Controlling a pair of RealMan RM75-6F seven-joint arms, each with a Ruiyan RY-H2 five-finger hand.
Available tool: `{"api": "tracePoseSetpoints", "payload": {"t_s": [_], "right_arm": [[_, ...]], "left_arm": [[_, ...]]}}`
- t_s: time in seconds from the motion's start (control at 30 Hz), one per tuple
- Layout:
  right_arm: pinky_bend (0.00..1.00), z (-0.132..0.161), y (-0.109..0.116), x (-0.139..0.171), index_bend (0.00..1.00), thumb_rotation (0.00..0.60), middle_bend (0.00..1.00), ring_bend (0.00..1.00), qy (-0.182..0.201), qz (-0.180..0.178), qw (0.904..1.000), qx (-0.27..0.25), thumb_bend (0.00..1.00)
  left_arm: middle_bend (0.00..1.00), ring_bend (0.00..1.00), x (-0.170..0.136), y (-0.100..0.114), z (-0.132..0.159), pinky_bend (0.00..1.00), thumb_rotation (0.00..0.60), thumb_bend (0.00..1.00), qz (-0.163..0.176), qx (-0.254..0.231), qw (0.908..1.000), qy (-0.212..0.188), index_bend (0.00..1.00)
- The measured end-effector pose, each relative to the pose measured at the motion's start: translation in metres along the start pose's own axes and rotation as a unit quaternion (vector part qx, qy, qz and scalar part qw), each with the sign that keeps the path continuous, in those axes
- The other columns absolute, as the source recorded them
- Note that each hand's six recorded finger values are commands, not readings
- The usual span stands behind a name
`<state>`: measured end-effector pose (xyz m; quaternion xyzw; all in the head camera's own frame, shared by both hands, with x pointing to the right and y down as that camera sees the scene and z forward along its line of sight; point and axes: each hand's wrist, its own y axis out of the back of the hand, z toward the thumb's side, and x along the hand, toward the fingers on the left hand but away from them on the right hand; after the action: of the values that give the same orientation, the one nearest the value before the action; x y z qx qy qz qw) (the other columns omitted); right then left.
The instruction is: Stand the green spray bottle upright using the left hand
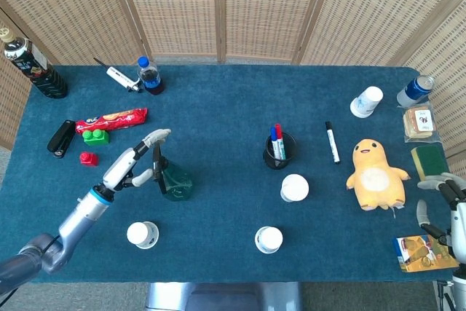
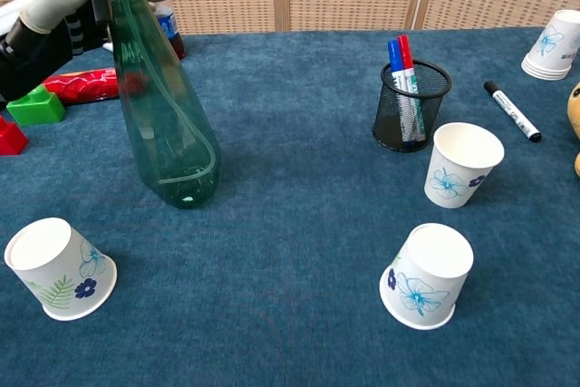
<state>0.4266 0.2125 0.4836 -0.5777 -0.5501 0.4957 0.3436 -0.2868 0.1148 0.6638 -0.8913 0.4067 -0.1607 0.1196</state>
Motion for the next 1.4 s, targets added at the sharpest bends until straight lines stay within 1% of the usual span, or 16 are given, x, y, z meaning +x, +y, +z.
{"api": "tracePoseSetpoints", "payload": {"t_s": [0.17, 0.27, 0.47, 0.57, 0.6, 0.67, 0.77, 0.87, 1.0, 1.1, 1.17, 1.2, 1.3, 1.4], "right_arm": [[0.28, 0.002, -0.002, -0.003, 0.39, 0.6, 0.37, 0.23, 0.003, 0.004, 1.0, 0.0, 0.51], [0.28, 0.002, -0.003, -0.006, 0.39, 0.6, 0.37, 0.23, 0.005, 0.009, 0.9999, 0.004, 0.51], [0.28, 0.004, -0.01, -0.013, 0.4, 0.6, 0.37, 0.23, 0.012, 0.025, 0.9996, 0.01, 0.51], [0.28, 0.003, -0.013, -0.017, 0.4, 0.6, 0.37, 0.23, 0.012, 0.032, 0.9993, 0.016, 0.51], [0.28, 0.003, -0.013, -0.019, 0.4, 0.6, 0.37, 0.23, 0.013, 0.034, 0.9992, 0.019, 0.51], [0.28, 0.003, -0.015, -0.022, 0.4, 0.6, 0.37, 0.23, 0.015, 0.038, 0.9988, 0.026, 0.51], [0.28, 0.002, -0.017, -0.025, 0.4, 0.6, 0.37, 0.23, 0.018, 0.039, 0.9983, 0.04, 0.51], [0.28, 0.001, -0.018, -0.027, 0.4, 0.6, 0.37, 0.23, 0.02, 0.04, 0.9975, 0.055, 0.51], [0.28, -0.002, -0.019, -0.029, 0.41, 0.6, 0.37, 0.23, 0.023, 0.042, 0.9958, 0.078, 0.51], [0.27, -0.004, -0.021, -0.028, 0.41, 0.6, 0.37, 0.22, 0.023, 0.047, 0.9943, 0.093, 0.51], [0.26, -0.005, -0.023, -0.028, 0.41, 0.6, 0.37, 0.21, 0.024, 0.052, 0.9932, 0.102, 0.51], [0.26, -0.005, -0.024, -0.029, 0.41, 0.6, 0.37, 0.21, 0.025, 0.053, 0.993, 0.103, 0.51], [0.26, -0.005, -0.026, -0.028, 0.41, 0.6, 0.37, 0.2, 0.027, 0.056, 0.9932, 0.098, 0.51], [0.26, -0.007, -0.029, -0.027, 0.41, 0.6, 0.37, 0.2, 0.028, 0.062, 0.993, 0.097, 0.51]], "left_arm": [[0.03, 0.0, -0.008, 0.008, 0.0, 0.18, 0.112, 0.33, 0.009, 0.01, 0.9999, 0.007, 0.04], [0.05, 0.02, -0.017, 0.016, 0.001, 0.2, 0.117, 0.33, 0.015, 0.028, 0.9994, 0.018, 0.08], [0.08, 0.06, -0.046, 0.042, 0.004, 0.18, 0.116, 0.33, 0.029, 0.07, 0.9954, 0.058, 0.14], [0.11, 0.07, -0.064, 0.057, 0.009, 0.21, 0.119, 0.33, 0.038, 0.097, 0.9909, 0.085, 0.18], [0.14, 0.07, -0.074, 0.066, 0.01, 0.22, 0.122, 0.33, 0.042, 0.114, 0.9875, 0.101, 0.19], [0.17, 0.09, -0.084, 0.075, 0.012, 0.23, 0.137, 0.33, 0.045, 0.132, 0.9831, 0.118, 0.21], [0.17, 0.1, -0.107, 0.09, 0.017, 0.23, 0.169, 0.33, 0.051, 0.17, 0.9716, 0.157, 0.23], [0.17, 0.1, -0.13, 0.102, 0.023, 0.21, 0.179, 0.33, 0.058, 0.203, 0.9578, 0.195, 0.23], [0.18, 0.1, -0.163, 0.116, 0.032, 0.2, 0.198, 0.33, 0.071, 0.243, 0.9358, 0.245, 0.25], [0.18, 0.11, -0.182, 0.124, 0.041, 0.22, 0.206, 0.33, 0.079, 0.267, 0.9208, 0.273, 0.26], [0.19, 0.12, -0.193, 0.127, 0.046, 0.23, 0.221, 0.33, 0.084, 0.279, 0.9124, 0.287, 0.26], [0.19, 0.12, -0.199, 0.128, 0.049, 0.24, 0.238, 0.33, 0.089, 0.284, 0.9078, 0.296, 0.26], [0.2, 0.13, -0.212, 0.13, 0.056, 0.26, 0.289, 0.33, 0.109, 0.282, 0.901, 0.311, 0.27], [0.22, 0.15, -0.219, 0.134, 0.062, 0.27, 0.341, 0.33, 0.131, 0.283, 0.8969, 0.314, 0.29]]}}
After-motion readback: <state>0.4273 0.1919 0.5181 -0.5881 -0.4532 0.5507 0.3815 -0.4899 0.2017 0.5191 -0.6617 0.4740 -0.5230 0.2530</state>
